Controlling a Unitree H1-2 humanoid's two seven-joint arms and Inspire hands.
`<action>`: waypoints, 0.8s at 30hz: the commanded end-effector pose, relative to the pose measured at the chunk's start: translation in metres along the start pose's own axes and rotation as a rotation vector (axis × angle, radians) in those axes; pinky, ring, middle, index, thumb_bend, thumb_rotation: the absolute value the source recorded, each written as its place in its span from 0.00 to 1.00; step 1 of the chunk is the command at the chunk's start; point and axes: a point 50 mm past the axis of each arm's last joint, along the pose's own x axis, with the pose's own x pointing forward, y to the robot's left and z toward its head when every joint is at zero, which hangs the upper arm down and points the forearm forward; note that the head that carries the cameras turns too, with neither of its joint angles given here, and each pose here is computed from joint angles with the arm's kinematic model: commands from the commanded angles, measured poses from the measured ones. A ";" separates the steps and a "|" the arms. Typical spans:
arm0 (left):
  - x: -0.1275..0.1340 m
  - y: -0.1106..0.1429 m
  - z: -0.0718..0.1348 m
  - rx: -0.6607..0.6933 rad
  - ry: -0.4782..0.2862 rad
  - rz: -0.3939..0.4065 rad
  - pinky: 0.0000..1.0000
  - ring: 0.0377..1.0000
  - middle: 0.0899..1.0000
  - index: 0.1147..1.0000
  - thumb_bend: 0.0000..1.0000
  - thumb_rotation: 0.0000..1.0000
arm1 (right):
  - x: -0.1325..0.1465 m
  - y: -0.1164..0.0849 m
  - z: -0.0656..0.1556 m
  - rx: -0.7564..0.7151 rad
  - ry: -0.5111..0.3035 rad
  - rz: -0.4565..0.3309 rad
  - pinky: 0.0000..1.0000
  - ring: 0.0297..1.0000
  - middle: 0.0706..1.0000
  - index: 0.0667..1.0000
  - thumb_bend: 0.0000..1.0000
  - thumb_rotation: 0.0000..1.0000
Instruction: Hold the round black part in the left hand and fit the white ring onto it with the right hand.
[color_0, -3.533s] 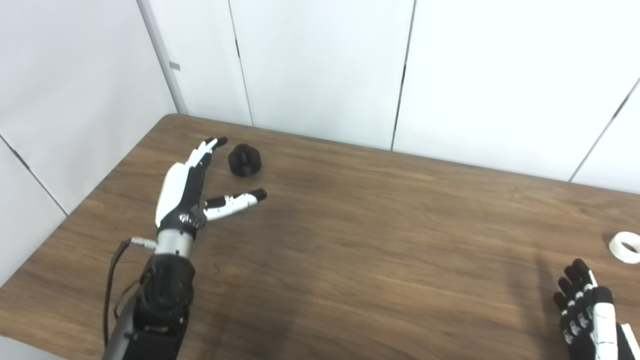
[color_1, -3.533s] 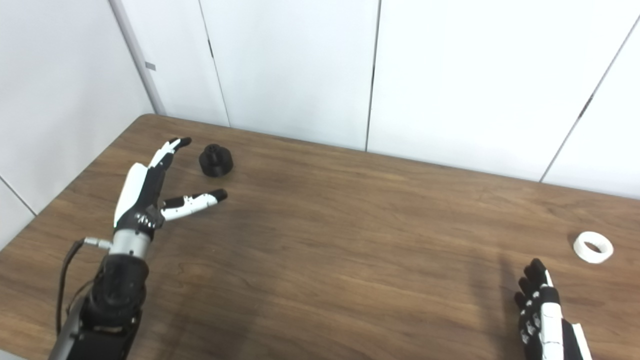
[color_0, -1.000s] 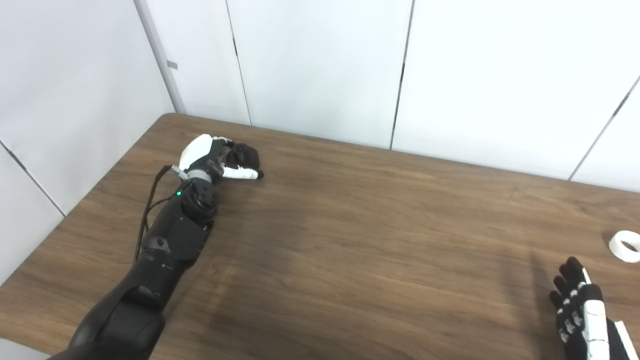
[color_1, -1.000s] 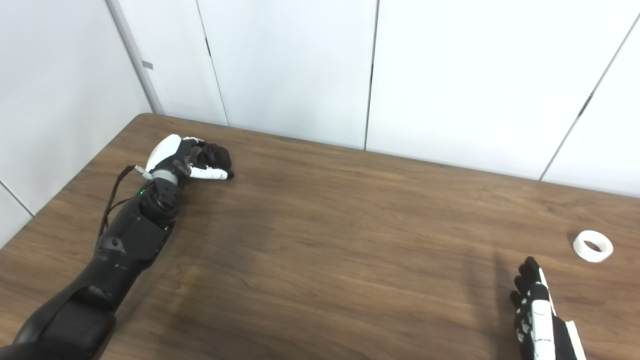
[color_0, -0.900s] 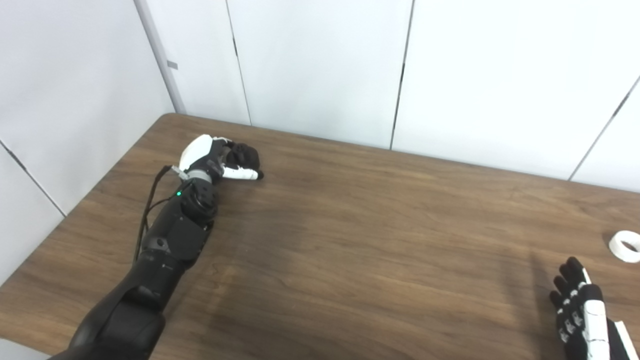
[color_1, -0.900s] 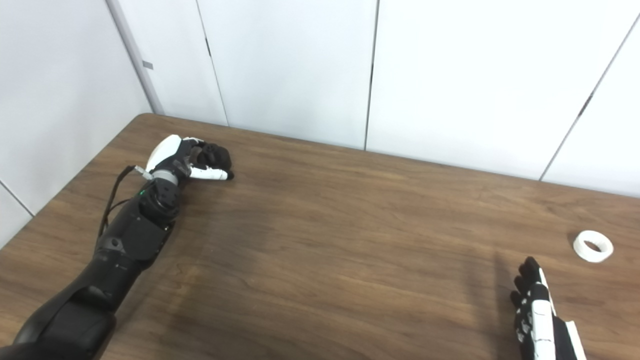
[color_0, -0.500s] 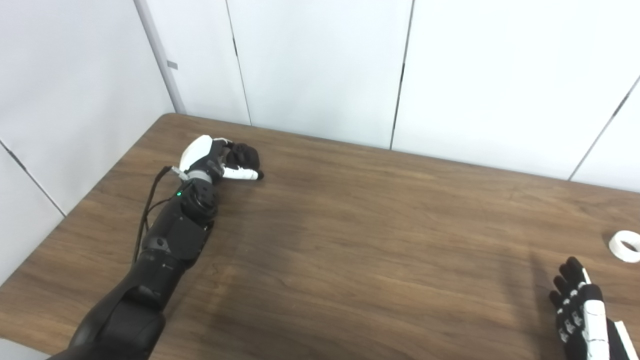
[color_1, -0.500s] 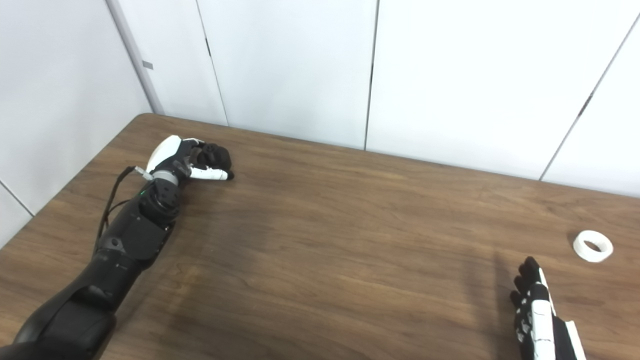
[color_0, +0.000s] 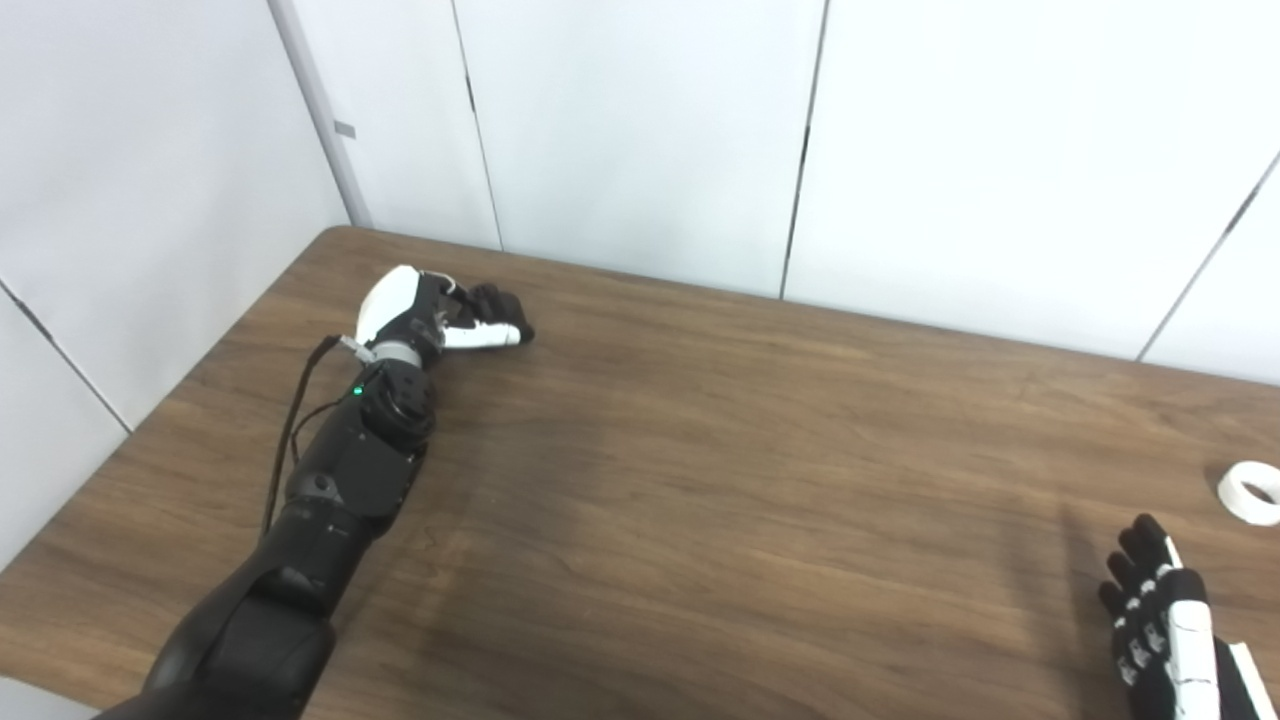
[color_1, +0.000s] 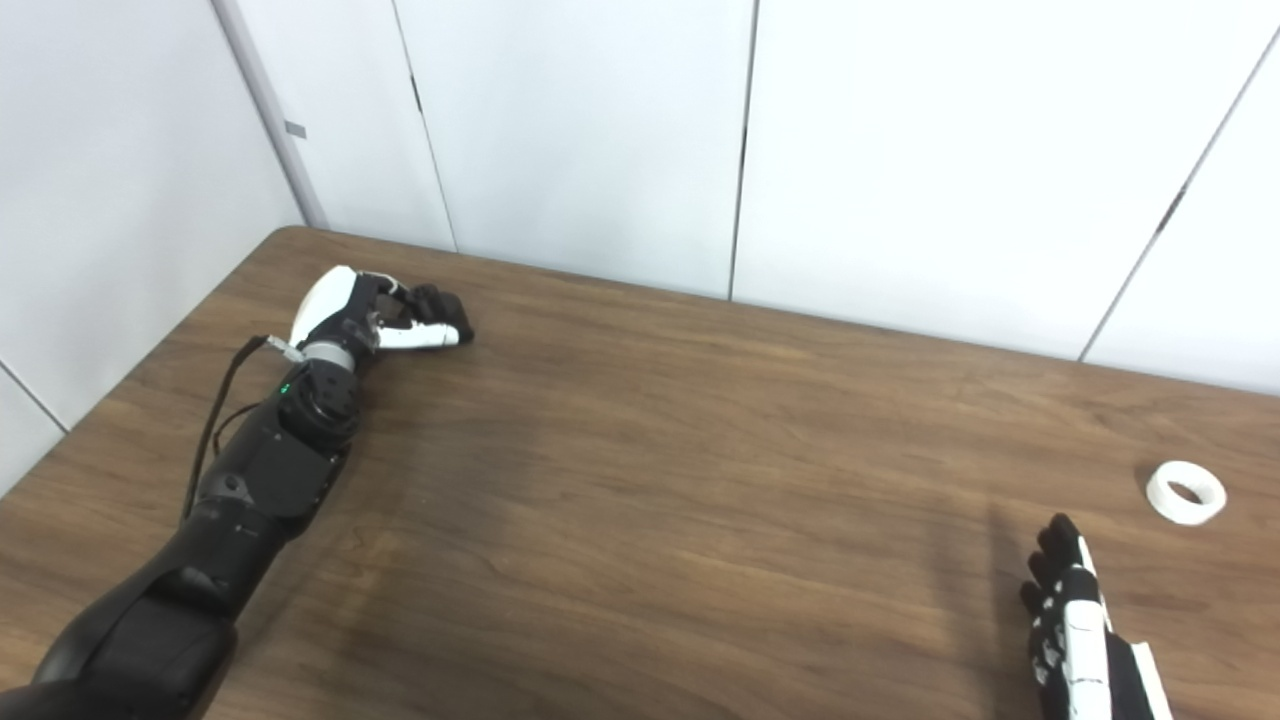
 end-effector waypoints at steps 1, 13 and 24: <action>0.009 0.015 0.010 0.001 -0.036 0.037 0.85 0.91 0.81 0.42 0.52 0.05 | -0.006 -0.003 0.002 0.001 -0.032 0.007 1.00 1.00 1.00 1.00 0.37 1.00; 0.007 0.016 0.006 0.024 -0.052 0.044 0.84 0.89 0.80 0.42 0.52 0.05 | -0.005 -0.007 0.003 0.000 -0.032 0.013 1.00 1.00 1.00 1.00 0.38 1.00; -0.022 0.018 0.021 0.032 -0.182 0.035 0.86 0.89 0.77 0.42 0.52 0.05 | -0.004 -0.004 0.001 -0.008 -0.034 0.012 1.00 1.00 1.00 1.00 0.39 1.00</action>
